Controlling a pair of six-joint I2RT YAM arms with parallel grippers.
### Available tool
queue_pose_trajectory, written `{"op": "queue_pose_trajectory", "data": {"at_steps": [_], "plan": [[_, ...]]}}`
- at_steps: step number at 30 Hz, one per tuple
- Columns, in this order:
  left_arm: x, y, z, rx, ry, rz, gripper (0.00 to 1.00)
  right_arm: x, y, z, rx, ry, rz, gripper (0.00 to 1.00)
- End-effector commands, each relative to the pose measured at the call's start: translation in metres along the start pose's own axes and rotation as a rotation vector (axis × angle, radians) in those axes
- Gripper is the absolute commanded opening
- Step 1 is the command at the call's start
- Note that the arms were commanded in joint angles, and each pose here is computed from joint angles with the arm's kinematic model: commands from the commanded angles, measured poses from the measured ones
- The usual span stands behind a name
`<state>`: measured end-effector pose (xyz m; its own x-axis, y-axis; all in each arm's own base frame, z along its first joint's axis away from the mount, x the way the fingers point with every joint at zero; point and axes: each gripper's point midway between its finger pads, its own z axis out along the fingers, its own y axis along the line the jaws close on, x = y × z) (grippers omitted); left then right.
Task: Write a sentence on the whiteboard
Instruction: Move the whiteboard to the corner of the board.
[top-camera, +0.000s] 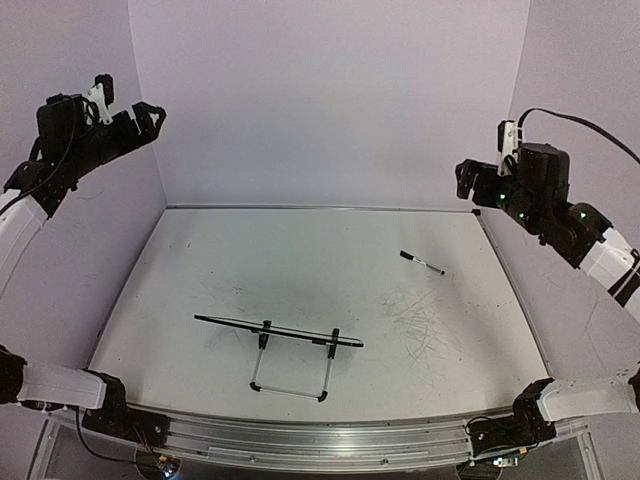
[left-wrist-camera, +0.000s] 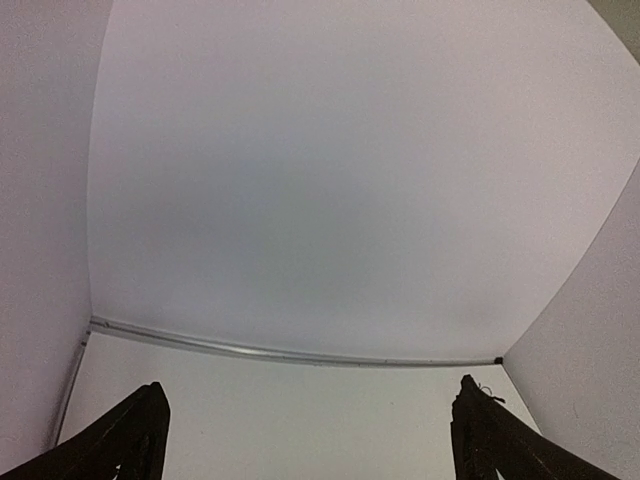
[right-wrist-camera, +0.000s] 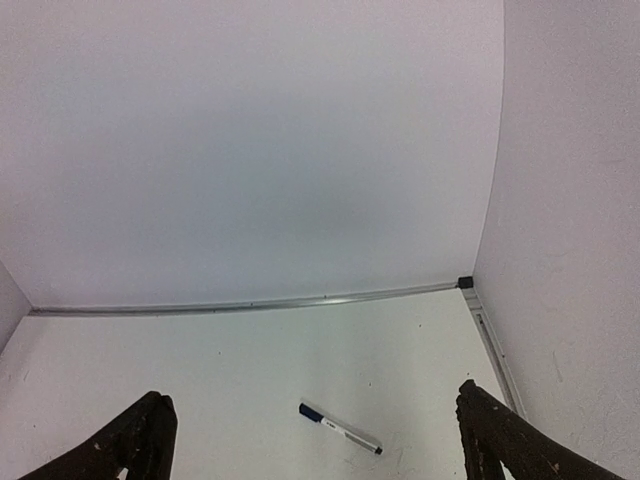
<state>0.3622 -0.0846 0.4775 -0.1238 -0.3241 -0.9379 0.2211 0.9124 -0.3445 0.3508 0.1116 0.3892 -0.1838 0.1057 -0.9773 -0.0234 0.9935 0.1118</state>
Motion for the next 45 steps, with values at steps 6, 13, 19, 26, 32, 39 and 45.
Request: {"op": "queue_pose_trajectory", "data": {"at_steps": [6, 13, 19, 26, 32, 39, 45], "plan": [[0.112, -0.006, 0.020, 0.114, 0.331, -0.128, 0.99, 0.071, 0.054, 0.017, -0.293, 0.232, -0.167, 0.98], [0.177, 0.045, 0.010, -0.158, 0.482, -0.093, 0.99, 0.149, 0.095, 0.021, -0.514, 0.499, -0.111, 0.98], [0.265, 0.070, 0.001, -0.230, 0.726, -0.126, 0.99, 0.214, 0.120, -0.006, -0.652, 0.625, -0.330, 0.94], [0.299, 0.075, -0.007, -0.250, 0.772, -0.155, 0.99, 0.171, 0.170, -0.050, -0.878, 0.431, -0.397, 0.94], [0.307, 0.076, -0.007, -0.257, 0.749, -0.172, 0.98, 0.177, 0.235, -0.077, -0.988, 0.442, -0.544, 0.94], [0.297, 0.069, -0.005, -0.239, 0.697, -0.206, 0.98, 0.190, 0.317, -0.109, -1.026, 0.425, -0.663, 0.94], [0.293, 0.065, -0.008, -0.223, 0.679, -0.219, 0.99, 0.215, 0.345, -0.124, -0.954, 0.425, -0.822, 0.89]]}}
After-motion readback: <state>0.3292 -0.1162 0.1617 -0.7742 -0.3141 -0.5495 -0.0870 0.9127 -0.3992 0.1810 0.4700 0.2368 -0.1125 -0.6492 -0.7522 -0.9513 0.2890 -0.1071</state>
